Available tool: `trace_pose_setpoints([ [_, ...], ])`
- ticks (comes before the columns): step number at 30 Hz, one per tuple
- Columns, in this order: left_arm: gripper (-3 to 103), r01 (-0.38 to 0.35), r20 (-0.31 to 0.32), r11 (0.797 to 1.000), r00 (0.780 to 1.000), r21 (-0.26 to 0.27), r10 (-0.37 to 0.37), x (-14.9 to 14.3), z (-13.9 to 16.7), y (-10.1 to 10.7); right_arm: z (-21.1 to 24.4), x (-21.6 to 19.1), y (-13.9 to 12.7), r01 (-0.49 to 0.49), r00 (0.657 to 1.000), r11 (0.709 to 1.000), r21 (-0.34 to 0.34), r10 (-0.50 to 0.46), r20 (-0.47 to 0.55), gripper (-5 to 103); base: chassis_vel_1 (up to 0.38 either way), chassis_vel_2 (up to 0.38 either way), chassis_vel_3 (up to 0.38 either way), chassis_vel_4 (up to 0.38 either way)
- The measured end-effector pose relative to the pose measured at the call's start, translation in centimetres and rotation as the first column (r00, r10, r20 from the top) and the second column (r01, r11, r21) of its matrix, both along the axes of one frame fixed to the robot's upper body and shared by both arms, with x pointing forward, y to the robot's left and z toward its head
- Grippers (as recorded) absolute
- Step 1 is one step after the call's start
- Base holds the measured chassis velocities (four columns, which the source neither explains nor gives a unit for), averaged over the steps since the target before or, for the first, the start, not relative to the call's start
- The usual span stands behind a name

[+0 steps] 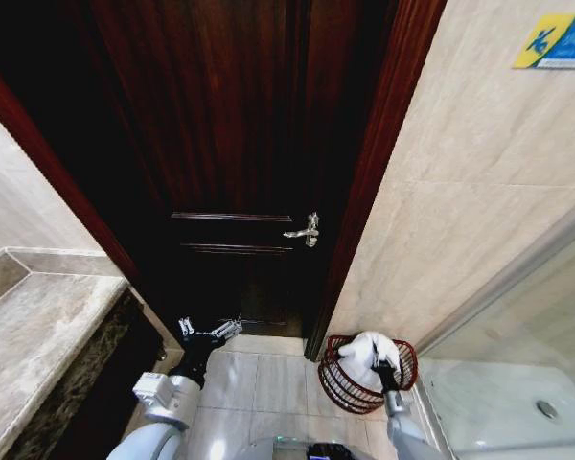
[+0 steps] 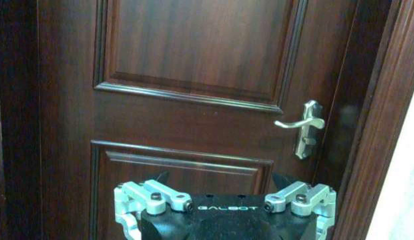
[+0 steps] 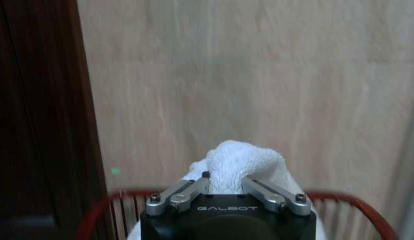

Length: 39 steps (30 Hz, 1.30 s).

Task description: Discard the used towel into the hamper.

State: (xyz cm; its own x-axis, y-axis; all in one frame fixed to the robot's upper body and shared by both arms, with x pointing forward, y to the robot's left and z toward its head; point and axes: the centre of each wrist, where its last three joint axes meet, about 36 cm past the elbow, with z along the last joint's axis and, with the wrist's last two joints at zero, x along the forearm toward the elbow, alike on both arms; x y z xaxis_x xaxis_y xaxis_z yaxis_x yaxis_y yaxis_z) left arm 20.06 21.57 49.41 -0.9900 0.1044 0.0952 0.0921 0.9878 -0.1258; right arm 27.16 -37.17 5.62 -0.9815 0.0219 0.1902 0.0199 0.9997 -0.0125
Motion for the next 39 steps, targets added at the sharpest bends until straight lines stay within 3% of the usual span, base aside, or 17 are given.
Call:
trace_pose_setpoints([
  [4, 100, 0.000, 0.000, 1.000, 1.000, 0.000, 0.000, 0.0, 0.0, 0.0, -0.2, -0.4, -1.1, 0.018, 0.998, 1.000, -0.002, -0.018, -0.059, 5, 0.000, 0.000, 0.000, 0.000],
  [13, 100, 0.000, 0.000, 1.000, 1.000, 0.000, 0.000, 0.0, 0.0, 0.0, 0.0, 2.4, 0.0, 0.010, 0.981, 0.999, 0.040, -0.002, -0.193, 5, 0.000, 0.000, 0.000, 0.000],
  [20, 100, 0.000, 0.000, 1.000, 1.000, 0.000, 0.000, 0.0, 0.0, 0.0, 0.2, 2.6, -0.5, -0.023, 0.929, 0.997, 0.078, 0.050, -0.367, 5, 0.000, 0.000, 0.000, 0.000],
  [31, 100, 0.000, 0.000, 1.000, 1.000, 0.000, 0.000, 0.0, 0.0, 0.0, 0.5, 2.5, -1.6, -0.039, 0.898, 0.996, 0.085, 0.072, -0.434, 5, -0.035, 0.037, 0.037, -0.040],
  [39, 100, 0.000, 0.000, 1.000, 1.000, 0.000, 0.000, 0.0, 0.0, 0.0, 1.6, 3.4, -4.3, -0.035, 0.834, 0.996, 0.086, 0.077, -0.546, 5, -0.032, 0.040, 0.026, -0.035],
])
